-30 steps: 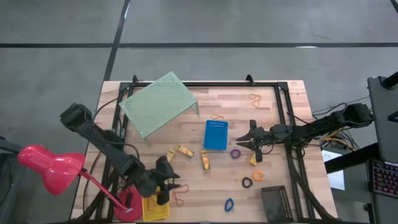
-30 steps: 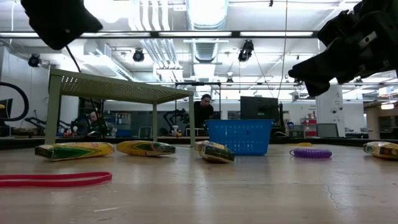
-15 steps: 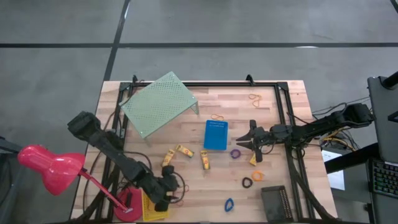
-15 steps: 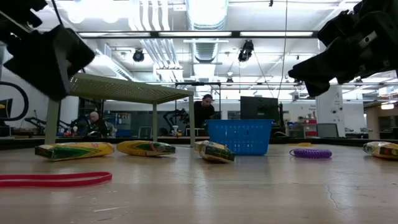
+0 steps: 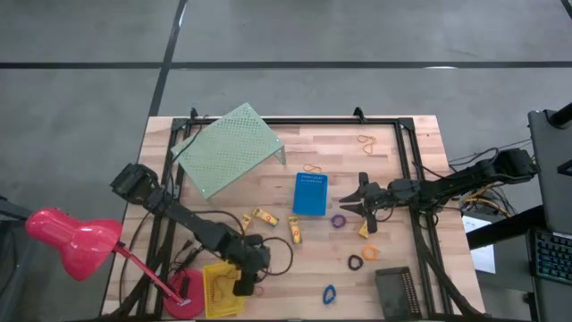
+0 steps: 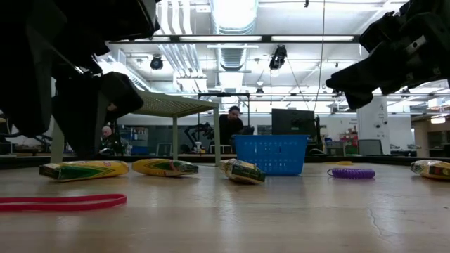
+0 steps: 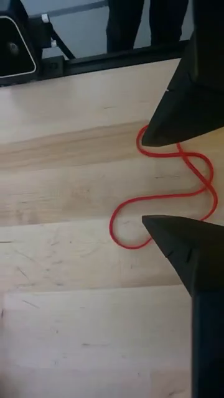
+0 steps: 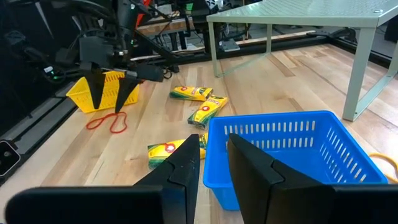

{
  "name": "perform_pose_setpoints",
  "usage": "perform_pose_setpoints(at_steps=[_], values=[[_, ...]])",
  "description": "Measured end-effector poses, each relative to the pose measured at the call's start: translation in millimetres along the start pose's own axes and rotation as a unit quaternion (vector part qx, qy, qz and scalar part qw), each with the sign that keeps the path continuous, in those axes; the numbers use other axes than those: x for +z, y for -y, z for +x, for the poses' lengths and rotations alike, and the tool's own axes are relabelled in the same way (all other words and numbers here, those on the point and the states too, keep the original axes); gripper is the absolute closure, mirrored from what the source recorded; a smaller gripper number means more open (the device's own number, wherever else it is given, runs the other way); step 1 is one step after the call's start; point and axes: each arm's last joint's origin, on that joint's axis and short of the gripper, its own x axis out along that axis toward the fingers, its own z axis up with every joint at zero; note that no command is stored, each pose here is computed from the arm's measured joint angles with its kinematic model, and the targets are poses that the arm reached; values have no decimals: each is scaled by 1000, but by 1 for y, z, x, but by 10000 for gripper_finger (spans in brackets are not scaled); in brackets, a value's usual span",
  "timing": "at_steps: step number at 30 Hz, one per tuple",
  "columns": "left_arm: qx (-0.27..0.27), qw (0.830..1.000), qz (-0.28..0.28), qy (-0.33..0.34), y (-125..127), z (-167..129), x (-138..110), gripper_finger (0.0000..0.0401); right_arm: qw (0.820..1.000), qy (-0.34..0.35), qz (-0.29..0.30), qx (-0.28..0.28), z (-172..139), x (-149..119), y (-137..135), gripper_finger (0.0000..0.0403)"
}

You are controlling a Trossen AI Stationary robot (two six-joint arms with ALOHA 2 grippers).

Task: Pick & Place Office Desk Supplies
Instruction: Put the bottom red rubber band into the yellow basket

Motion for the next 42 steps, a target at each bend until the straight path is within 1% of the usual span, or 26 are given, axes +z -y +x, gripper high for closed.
perform_pose_setpoints(at_steps=[9,16,22,26,28,30,34,38,42], values=[[46,999,-6,7,-5,0,-1,220,1000,0,0,0,0,0,0,335],[63,998,-21,-11,-9,0,-4,227,1000,0,0,0,0,0,0,327],[63,997,-33,-10,-9,0,-4,228,1000,0,0,0,0,0,0,319],[62,997,-32,-10,-9,0,-4,228,1000,0,0,0,0,0,0,316],[53,998,-25,-19,-9,1,-6,228,1000,0,0,0,0,0,0,316],[39,999,-16,-34,-10,3,-9,228,1000,0,0,0,0,0,0,318],[23,998,-20,-62,-11,13,-14,228,1000,0,0,0,0,0,0,325],[18,997,-27,-68,-11,21,-13,228,1000,0,0,0,0,0,0,332],[16,998,-19,-66,-10,24,-11,228,1000,0,0,0,0,0,0,335]])
